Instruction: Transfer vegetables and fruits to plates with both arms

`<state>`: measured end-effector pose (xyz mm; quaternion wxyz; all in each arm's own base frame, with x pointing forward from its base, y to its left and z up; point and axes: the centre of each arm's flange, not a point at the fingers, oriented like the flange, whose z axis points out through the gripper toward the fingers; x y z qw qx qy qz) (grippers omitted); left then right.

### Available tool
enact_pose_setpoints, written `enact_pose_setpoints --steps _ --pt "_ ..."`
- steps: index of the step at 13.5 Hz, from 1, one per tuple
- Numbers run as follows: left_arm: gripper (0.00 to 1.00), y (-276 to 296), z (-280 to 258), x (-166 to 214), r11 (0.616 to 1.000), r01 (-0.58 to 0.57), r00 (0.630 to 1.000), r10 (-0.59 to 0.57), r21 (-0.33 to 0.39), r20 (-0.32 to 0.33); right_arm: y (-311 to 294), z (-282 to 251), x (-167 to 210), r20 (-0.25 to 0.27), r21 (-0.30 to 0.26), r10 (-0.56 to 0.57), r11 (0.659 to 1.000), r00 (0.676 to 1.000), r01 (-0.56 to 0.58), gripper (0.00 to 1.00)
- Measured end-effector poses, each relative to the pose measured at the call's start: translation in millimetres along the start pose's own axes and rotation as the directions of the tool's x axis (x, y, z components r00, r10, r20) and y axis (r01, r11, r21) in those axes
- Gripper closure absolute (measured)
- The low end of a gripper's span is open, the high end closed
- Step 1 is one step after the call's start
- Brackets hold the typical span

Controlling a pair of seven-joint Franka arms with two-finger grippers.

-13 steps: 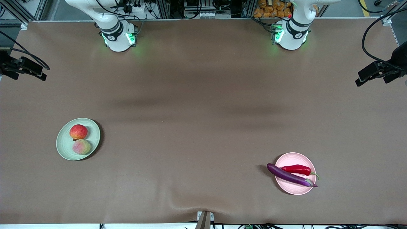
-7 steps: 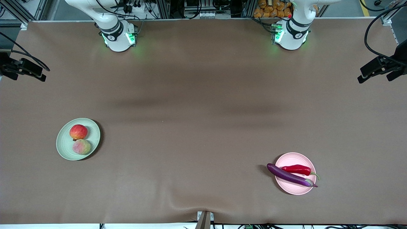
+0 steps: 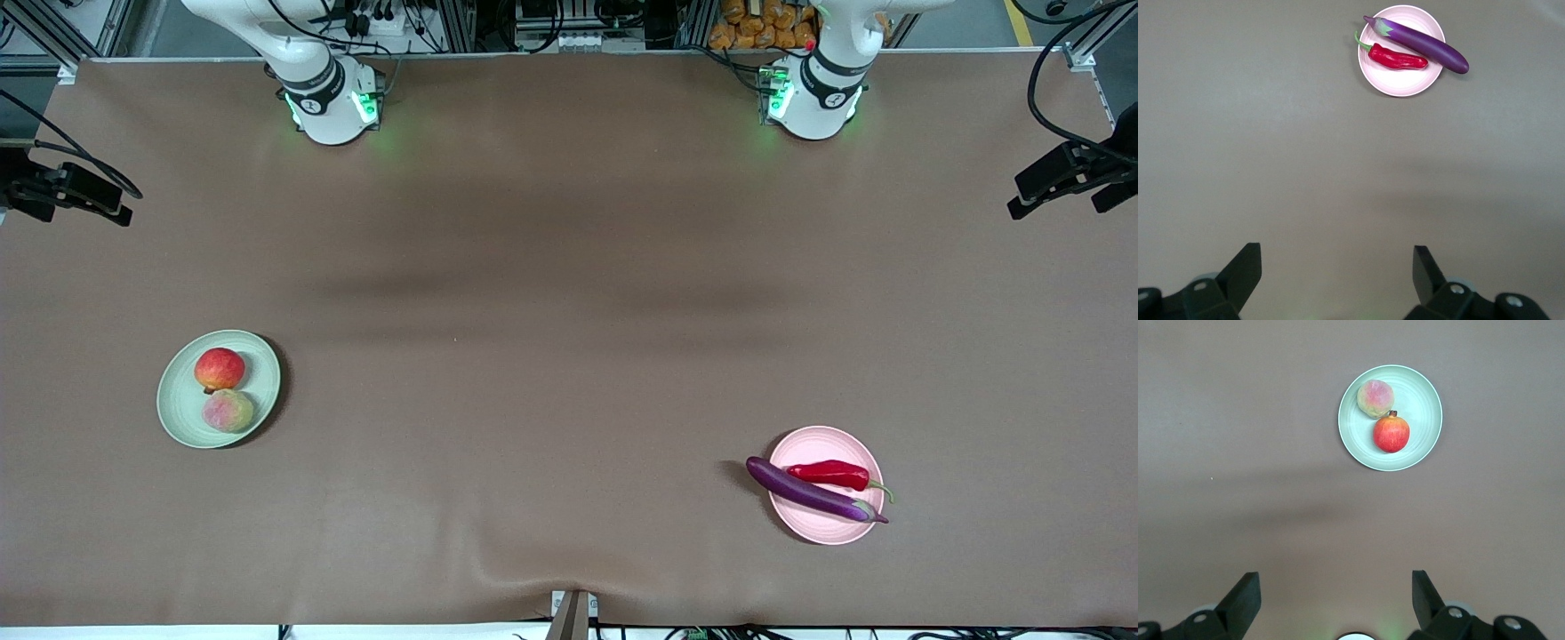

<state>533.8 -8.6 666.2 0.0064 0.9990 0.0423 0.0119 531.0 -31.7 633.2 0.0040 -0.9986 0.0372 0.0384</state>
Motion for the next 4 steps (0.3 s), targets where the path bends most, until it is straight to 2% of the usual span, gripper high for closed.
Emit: enact_pose_setpoints --steps 4 --pt "0.00 4.8 0.5 -1.1 1.000 -0.009 1.000 0.009 0.001 0.005 -0.1 0.5 0.2 0.002 0.000 0.000 1.000 1.000 0.000 0.00"
